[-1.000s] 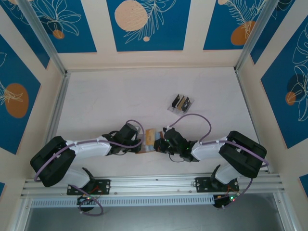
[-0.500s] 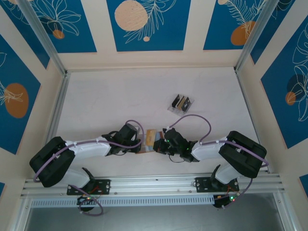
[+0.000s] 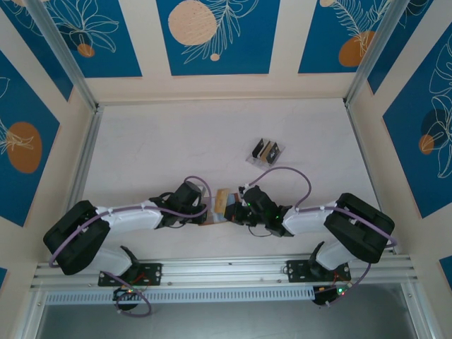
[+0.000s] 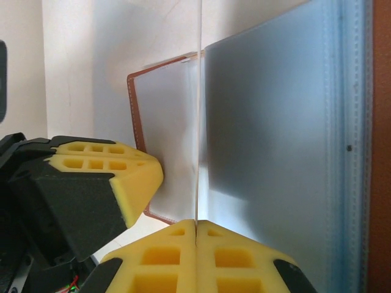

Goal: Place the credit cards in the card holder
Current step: Insert the credit card into the card slot.

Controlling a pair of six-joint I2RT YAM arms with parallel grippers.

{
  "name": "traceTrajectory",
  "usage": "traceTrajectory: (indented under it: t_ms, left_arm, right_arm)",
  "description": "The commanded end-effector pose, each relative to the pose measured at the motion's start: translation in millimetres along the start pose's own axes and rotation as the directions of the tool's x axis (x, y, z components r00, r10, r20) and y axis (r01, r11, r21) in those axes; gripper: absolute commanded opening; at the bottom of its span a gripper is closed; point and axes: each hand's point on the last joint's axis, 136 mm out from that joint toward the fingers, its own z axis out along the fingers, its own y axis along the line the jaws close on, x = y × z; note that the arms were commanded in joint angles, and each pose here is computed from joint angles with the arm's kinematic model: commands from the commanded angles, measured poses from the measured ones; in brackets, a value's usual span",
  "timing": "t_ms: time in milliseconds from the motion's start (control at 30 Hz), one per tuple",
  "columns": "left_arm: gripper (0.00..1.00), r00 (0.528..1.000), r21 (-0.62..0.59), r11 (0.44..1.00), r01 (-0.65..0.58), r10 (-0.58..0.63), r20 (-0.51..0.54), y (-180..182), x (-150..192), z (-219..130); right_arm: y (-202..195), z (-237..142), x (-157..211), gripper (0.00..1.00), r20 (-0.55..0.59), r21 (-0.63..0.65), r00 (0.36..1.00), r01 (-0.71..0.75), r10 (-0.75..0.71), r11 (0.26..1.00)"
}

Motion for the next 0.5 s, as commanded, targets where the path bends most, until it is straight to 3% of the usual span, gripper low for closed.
traceTrajectory:
  t_ms: [0, 467]
  left_arm:
    - [0.08, 1.0, -0.04, 0.999, -0.002, 0.002, -0.01, 11, 5, -1]
    - [0.08, 1.0, -0.04, 0.999, 0.001, -0.001, -0.009, 12, 7, 0]
  right_arm:
    - [4, -2, 3, 0.0, -0.025, -0.016, 1.0, 0.0, 0.0, 1.0]
    - [10, 11, 12, 0.0, -0.083, -0.074, 0.997, -0.013, 0.006, 0.997]
